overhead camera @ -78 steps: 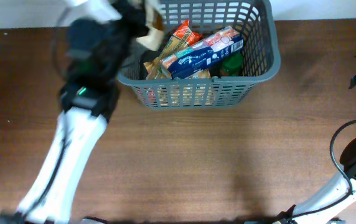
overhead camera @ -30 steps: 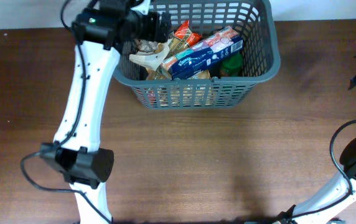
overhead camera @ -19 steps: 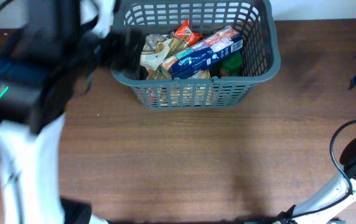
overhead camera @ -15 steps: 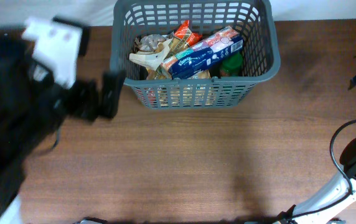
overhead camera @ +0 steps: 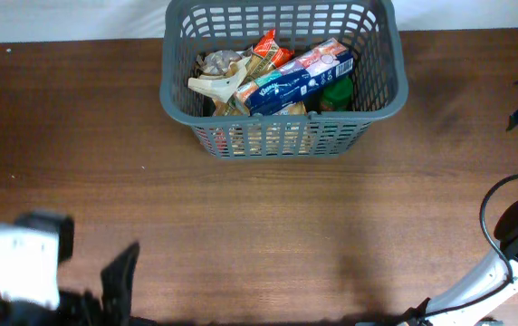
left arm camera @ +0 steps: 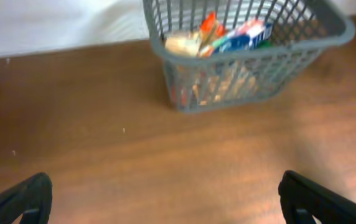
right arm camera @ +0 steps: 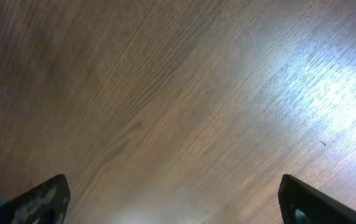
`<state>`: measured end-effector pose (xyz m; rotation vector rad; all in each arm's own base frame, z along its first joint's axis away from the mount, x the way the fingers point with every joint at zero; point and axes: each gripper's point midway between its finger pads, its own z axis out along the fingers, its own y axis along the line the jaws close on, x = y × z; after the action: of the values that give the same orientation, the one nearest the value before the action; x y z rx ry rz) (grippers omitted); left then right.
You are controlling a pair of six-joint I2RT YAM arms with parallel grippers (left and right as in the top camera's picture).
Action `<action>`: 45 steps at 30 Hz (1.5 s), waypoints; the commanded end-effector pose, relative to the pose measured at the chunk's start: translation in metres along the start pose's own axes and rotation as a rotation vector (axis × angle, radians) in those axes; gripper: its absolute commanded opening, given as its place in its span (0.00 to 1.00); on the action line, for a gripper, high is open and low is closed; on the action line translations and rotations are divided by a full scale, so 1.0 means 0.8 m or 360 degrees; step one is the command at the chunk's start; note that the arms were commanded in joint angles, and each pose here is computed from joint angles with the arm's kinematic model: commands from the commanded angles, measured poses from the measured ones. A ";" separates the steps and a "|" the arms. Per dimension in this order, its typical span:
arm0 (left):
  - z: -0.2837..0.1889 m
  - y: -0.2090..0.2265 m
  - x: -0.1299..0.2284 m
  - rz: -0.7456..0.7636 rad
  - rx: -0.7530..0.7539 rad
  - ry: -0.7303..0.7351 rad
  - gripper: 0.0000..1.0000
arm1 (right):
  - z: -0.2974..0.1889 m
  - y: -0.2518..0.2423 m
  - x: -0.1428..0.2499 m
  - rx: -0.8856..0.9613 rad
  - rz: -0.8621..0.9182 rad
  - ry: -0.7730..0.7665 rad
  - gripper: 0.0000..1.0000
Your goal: Pack container
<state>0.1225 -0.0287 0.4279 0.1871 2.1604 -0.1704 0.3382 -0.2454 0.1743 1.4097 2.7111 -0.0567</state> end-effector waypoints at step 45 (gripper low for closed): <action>0.195 0.016 0.124 0.0186 -0.0025 -0.0724 0.99 | -0.006 -0.001 0.001 0.0009 0.0011 -0.0020 0.99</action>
<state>0.1940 -0.0462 0.2682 0.2544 1.7288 -0.1540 0.3379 -0.2455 0.1741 1.4102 2.7118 -0.0589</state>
